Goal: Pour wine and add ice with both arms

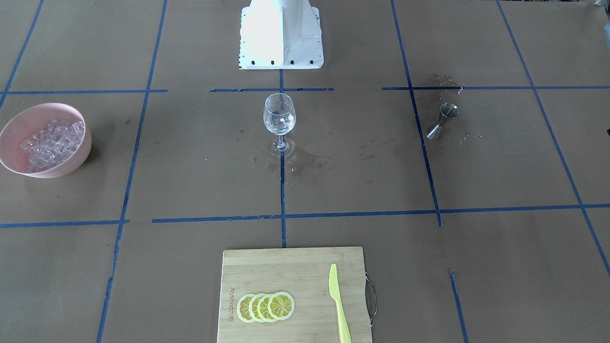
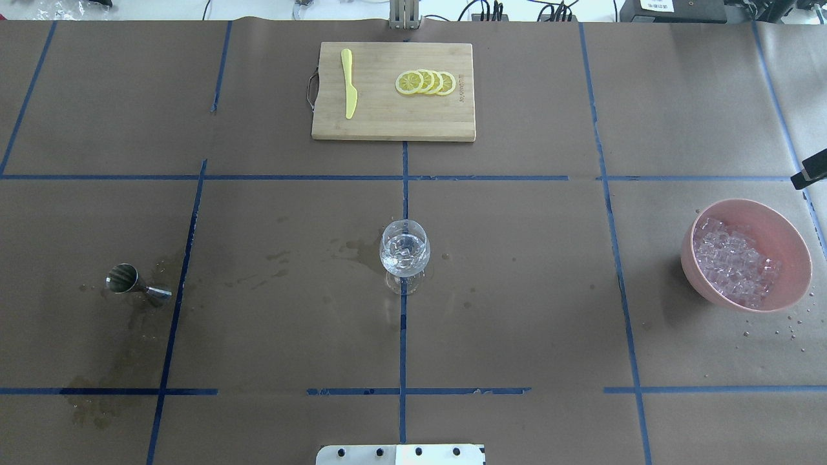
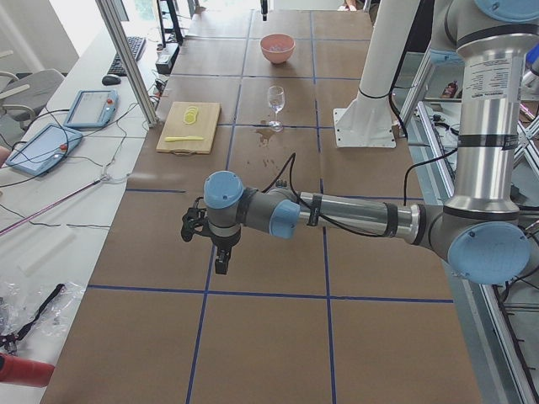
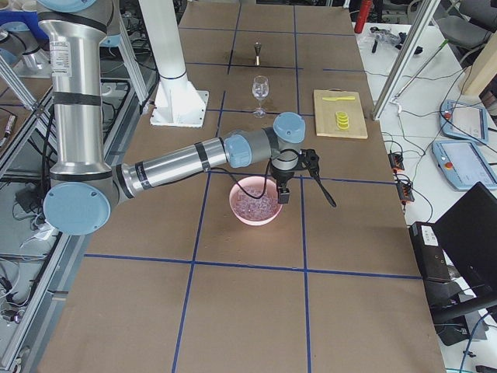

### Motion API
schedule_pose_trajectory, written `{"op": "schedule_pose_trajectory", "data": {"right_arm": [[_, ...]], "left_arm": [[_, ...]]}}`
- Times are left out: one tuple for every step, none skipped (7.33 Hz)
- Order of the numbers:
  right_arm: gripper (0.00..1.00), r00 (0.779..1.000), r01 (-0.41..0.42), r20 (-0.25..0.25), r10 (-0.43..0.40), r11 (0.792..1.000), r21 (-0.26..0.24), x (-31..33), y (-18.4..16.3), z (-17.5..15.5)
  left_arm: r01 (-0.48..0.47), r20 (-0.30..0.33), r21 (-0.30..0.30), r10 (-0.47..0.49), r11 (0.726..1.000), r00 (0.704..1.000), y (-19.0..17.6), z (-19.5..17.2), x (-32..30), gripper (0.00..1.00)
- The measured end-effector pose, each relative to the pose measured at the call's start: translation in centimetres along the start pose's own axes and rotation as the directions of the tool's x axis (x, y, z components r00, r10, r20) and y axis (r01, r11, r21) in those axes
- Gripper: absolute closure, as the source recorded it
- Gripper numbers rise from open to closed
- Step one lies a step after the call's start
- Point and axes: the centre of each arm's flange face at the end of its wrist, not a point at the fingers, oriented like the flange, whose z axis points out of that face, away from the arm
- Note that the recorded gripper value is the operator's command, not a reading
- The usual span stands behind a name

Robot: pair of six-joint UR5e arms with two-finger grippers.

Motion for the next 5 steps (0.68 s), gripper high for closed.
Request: {"op": "schedule_pose_trajectory", "data": {"right_arm": [[0.00,1.000,0.008,-0.005,-0.008,1.000,-0.006,1.0,0.2,0.3],[0.00,1.000,0.018,-0.011,-0.019,1.000,-0.014,2.3,0.3,0.7],[0.00,0.999,0.033,-0.018,-0.033,0.999,-0.021,4.4,0.3,1.0],[0.00,0.999,0.047,-0.024,-0.047,0.999,-0.024,7.2,0.5,1.1],[0.00,0.998,0.061,-0.029,-0.061,0.998,-0.028,9.8,0.7,1.1]], "left_arm": [[0.012,0.002,-0.014,-0.012,1.000,1.000,0.1,-0.1,0.1,0.00],[0.018,0.004,-0.020,-0.018,1.000,1.000,0.3,-0.1,0.2,0.00],[0.020,0.004,-0.024,-0.020,1.000,1.000,0.4,0.0,0.1,0.00],[0.022,0.005,-0.026,-0.021,0.999,1.000,0.5,0.0,0.0,0.00],[0.022,0.005,-0.028,-0.022,0.999,1.000,0.5,0.1,0.0,0.00]]}}
